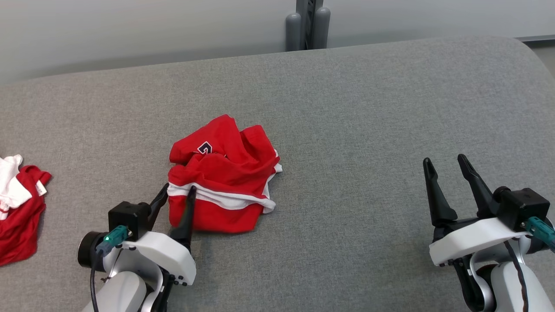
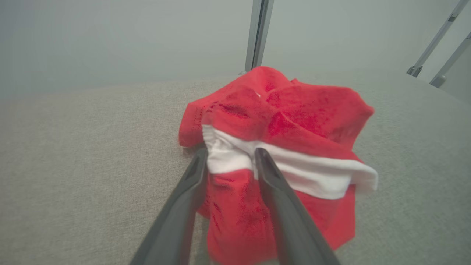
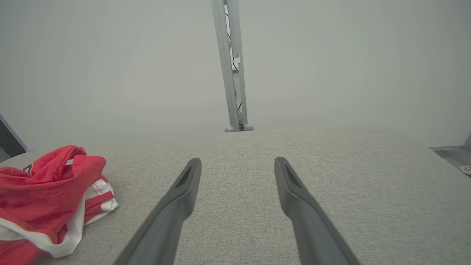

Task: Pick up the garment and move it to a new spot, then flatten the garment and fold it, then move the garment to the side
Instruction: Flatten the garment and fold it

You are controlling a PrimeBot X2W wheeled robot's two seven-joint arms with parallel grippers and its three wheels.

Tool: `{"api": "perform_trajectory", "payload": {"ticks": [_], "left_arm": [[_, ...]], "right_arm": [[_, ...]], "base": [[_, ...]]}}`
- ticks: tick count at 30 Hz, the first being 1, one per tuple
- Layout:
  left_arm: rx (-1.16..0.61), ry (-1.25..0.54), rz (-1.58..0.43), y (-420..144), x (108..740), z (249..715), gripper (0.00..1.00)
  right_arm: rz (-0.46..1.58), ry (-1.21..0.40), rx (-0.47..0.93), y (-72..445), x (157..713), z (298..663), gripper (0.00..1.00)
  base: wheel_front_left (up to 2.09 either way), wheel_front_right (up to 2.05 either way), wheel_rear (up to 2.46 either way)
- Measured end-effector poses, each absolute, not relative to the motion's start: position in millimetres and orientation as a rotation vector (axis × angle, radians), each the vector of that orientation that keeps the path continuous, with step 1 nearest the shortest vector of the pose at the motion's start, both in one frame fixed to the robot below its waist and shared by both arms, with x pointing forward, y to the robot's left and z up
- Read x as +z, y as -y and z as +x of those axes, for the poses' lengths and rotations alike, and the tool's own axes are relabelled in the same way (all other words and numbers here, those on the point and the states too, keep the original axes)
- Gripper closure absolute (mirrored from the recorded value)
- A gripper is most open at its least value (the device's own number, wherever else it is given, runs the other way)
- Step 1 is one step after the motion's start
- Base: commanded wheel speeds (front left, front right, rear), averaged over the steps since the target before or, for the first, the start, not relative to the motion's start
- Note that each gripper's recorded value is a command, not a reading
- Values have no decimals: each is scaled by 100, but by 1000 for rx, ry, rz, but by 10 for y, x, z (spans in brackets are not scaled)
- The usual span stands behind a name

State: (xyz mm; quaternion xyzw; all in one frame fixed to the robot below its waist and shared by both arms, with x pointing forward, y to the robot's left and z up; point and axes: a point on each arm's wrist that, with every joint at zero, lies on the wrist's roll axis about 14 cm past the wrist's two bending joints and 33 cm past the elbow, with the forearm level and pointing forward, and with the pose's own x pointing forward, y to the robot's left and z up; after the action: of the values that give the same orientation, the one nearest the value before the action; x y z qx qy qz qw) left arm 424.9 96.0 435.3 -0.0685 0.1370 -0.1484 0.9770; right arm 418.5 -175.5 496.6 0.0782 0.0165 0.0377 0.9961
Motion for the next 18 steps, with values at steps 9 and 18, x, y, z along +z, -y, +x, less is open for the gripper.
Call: {"api": "perform_trajectory", "payload": {"ticks": [9, 18], "left_arm": [[-228, -161, -157, -1098, 4541, 4153, 0], [-61, 43, -150, -1643, 5156, 4111, 0]], "right_arm": [[158, -15, 85, 1726, 5045, 4163, 0], [131, 19, 120, 1614, 5184, 4122, 0]], "base": [[0, 0, 0], [0, 0, 0]]}}
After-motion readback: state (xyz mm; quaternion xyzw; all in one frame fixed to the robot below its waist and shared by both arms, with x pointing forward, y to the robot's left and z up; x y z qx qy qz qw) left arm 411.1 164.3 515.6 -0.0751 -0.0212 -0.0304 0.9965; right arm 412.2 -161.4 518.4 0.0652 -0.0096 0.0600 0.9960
